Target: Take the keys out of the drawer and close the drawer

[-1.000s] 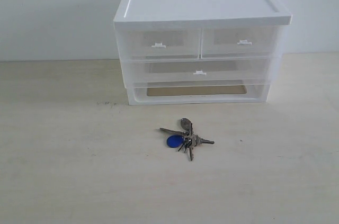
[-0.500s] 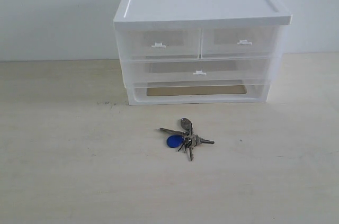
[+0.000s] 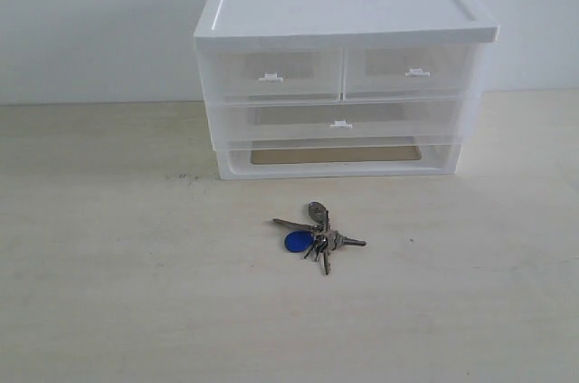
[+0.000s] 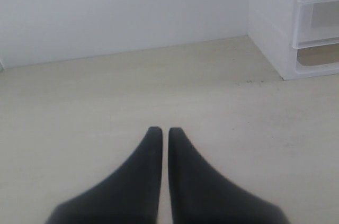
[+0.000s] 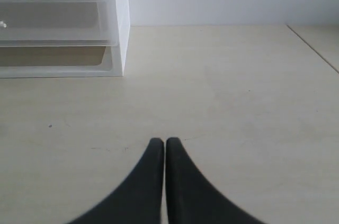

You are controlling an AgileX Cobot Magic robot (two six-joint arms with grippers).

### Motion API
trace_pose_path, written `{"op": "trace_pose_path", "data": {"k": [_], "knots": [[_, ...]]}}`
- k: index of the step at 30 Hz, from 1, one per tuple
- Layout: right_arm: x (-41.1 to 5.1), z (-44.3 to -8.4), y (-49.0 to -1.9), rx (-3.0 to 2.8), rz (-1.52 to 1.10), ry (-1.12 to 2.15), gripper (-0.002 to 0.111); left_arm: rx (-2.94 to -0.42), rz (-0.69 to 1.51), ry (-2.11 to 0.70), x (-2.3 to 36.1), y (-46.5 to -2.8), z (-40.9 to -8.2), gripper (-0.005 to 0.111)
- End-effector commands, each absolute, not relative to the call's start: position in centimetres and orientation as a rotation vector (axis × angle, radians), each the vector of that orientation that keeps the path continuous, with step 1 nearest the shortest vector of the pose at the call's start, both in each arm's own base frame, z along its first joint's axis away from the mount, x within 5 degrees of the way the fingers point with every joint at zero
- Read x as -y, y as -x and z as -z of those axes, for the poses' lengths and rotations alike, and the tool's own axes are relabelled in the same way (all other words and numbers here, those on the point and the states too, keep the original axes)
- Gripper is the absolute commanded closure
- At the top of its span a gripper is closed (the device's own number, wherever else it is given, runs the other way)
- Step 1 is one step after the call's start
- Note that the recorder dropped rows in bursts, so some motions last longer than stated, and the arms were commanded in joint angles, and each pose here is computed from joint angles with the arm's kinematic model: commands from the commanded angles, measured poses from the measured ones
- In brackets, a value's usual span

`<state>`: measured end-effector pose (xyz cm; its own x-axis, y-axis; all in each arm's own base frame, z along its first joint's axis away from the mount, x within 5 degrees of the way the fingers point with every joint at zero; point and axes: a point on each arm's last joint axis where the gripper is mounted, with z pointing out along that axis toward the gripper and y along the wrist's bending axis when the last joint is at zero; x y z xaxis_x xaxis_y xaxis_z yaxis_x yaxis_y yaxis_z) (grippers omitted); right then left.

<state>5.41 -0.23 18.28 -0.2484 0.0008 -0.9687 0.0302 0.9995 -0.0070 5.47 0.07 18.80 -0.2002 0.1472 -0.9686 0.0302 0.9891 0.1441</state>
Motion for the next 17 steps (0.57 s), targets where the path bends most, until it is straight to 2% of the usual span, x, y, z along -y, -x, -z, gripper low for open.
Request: {"op": "trace_pose_path", "data": {"k": [1, 17], "knots": [[0.27, -18.34, -5.37, -1.813, 0.035, -0.025, 0.108, -1.769, -0.103, -0.119, -0.09, -5.46, -18.71, 0.102], [0.27, -18.4, -5.39, -1.806, 0.035, -0.025, 0.108, -1.769, -0.103, -0.119, -0.09, -5.46, -18.71, 0.102]]}}
